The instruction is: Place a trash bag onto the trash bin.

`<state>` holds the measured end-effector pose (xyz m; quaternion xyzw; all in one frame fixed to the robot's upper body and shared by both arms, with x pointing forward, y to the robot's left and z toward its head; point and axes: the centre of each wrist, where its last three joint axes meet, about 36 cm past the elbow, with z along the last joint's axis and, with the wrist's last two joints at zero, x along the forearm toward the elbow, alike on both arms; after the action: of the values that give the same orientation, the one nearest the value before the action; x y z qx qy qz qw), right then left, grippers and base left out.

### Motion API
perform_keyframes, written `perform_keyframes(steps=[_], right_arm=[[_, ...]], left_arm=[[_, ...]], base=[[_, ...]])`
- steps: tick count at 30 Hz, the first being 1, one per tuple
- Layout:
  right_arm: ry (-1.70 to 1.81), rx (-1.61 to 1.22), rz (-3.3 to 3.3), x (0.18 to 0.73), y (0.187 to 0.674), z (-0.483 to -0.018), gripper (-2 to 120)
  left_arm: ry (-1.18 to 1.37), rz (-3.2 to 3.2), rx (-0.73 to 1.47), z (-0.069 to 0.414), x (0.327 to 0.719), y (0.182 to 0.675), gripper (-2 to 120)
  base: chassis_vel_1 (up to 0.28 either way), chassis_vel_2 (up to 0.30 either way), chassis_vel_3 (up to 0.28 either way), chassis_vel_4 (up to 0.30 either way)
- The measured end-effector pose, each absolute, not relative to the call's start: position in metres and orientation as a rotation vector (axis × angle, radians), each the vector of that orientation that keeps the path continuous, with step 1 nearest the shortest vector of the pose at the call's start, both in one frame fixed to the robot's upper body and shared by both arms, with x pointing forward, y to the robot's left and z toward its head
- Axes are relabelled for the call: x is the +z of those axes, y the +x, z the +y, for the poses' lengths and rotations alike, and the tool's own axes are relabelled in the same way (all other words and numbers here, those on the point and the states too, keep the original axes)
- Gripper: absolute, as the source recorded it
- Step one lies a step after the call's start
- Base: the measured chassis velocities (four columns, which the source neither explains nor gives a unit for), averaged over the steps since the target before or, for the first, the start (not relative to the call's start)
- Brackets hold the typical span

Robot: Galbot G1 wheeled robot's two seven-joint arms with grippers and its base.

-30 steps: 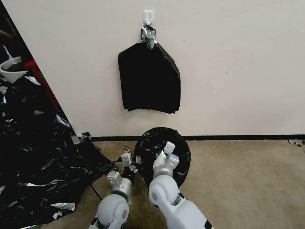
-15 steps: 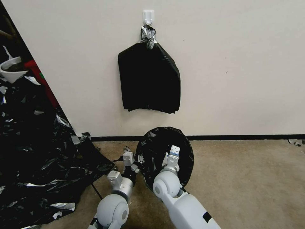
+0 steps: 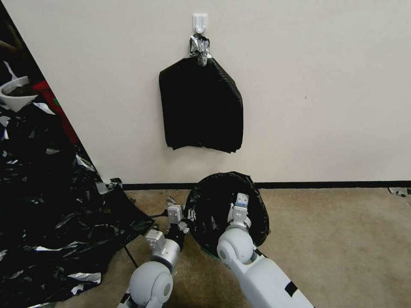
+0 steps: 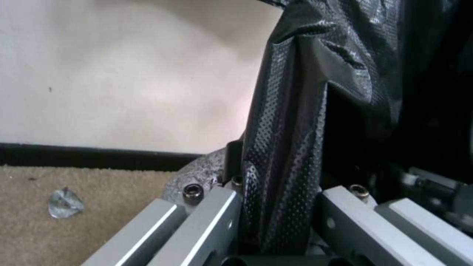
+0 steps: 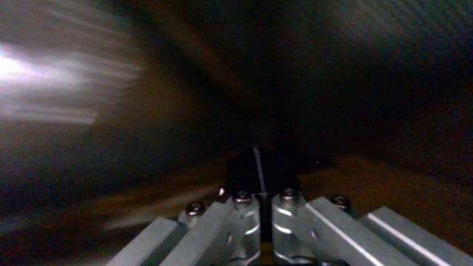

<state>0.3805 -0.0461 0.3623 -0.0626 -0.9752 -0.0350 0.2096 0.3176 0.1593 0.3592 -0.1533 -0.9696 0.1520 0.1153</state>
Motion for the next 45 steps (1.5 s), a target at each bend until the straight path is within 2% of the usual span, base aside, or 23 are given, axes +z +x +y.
perform_keyframes(steps=[3, 9, 16, 24, 28, 29, 30, 32, 33, 36, 39, 41, 43, 45], right_arm=[[-0.048, -0.261, -2.669, 0.375, 0.374, -0.037, 0], [-0.023, -0.303, -2.604, 0.373, 0.386, -0.032, 0], [-0.103, -0.162, -2.547, 0.356, 0.400, -0.046, 0], [-0.125, 0.027, -2.540, 0.341, 0.381, -0.050, 0], [-0.076, 0.077, -2.634, 0.354, 0.369, -0.049, 0], [-0.016, 0.058, -2.663, 0.365, 0.360, -0.049, 5], [-0.016, 0.058, -2.663, 0.365, 0.360, -0.049, 5], [0.173, -0.009, -2.694, 0.389, 0.331, -0.052, 17], [0.173, -0.009, -2.694, 0.389, 0.331, -0.052, 17], [0.425, -0.097, -2.742, 0.425, 0.296, -0.068, 32], [0.473, -0.107, -2.801, 0.437, 0.287, -0.078, 38], [0.459, -0.080, -2.915, 0.446, 0.284, -0.091, 50], [0.446, -0.071, -2.945, 0.449, 0.284, -0.095, 53], [0.399, -0.074, -2.982, 0.452, 0.286, -0.101, 65]], left_arm=[[-0.459, -2.833, 0.448, 0.155, 0.359, 0.317, 1], [-0.468, -2.828, 0.443, 0.152, 0.360, 0.314, 1], [-0.469, -2.830, 0.445, 0.154, 0.364, 0.308, 1], [-0.474, -2.827, 0.443, 0.155, 0.369, 0.309, 1], [-0.443, -2.813, 0.427, 0.155, 0.370, 0.311, 1], [-0.413, -2.802, 0.416, 0.155, 0.371, 0.312, 1], [-0.413, -2.802, 0.416, 0.155, 0.371, 0.312, 1], [-0.331, -2.755, 0.388, 0.156, 0.372, 0.318, 1], [-0.331, -2.755, 0.388, 0.156, 0.372, 0.318, 1], [-0.188, -2.622, 0.391, 0.154, 0.378, 0.328, 1], [-0.115, -2.544, 0.410, 0.153, 0.381, 0.335, 1], [-0.025, -2.429, 0.457, 0.155, 0.387, 0.343, 1], [0.016, -2.380, 0.476, 0.155, 0.390, 0.348, 1], [0.117, -2.275, 0.524, 0.159, 0.394, 0.360, 1]], base=[[0.000, 0.000, 0.000, 0.000], [0.000, 0.000, 0.000, 0.000], [0.000, 0.000, 0.000, 0.000], [0.000, 0.000, 0.000, 0.000], [0.000, 0.000, 0.000, 0.000], [0.000, 0.000, 0.000, 0.000], [0.000, 0.000, 0.000, 0.000], [0.000, 0.000, 0.000, 0.000], [0.000, 0.000, 0.000, 0.000], [0.000, 0.000, 0.000, 0.000], [0.000, 0.000, 0.000, 0.000], [0.000, 0.000, 0.000, 0.000], [0.000, 0.000, 0.000, 0.000], [0.000, 0.000, 0.000, 0.000]])
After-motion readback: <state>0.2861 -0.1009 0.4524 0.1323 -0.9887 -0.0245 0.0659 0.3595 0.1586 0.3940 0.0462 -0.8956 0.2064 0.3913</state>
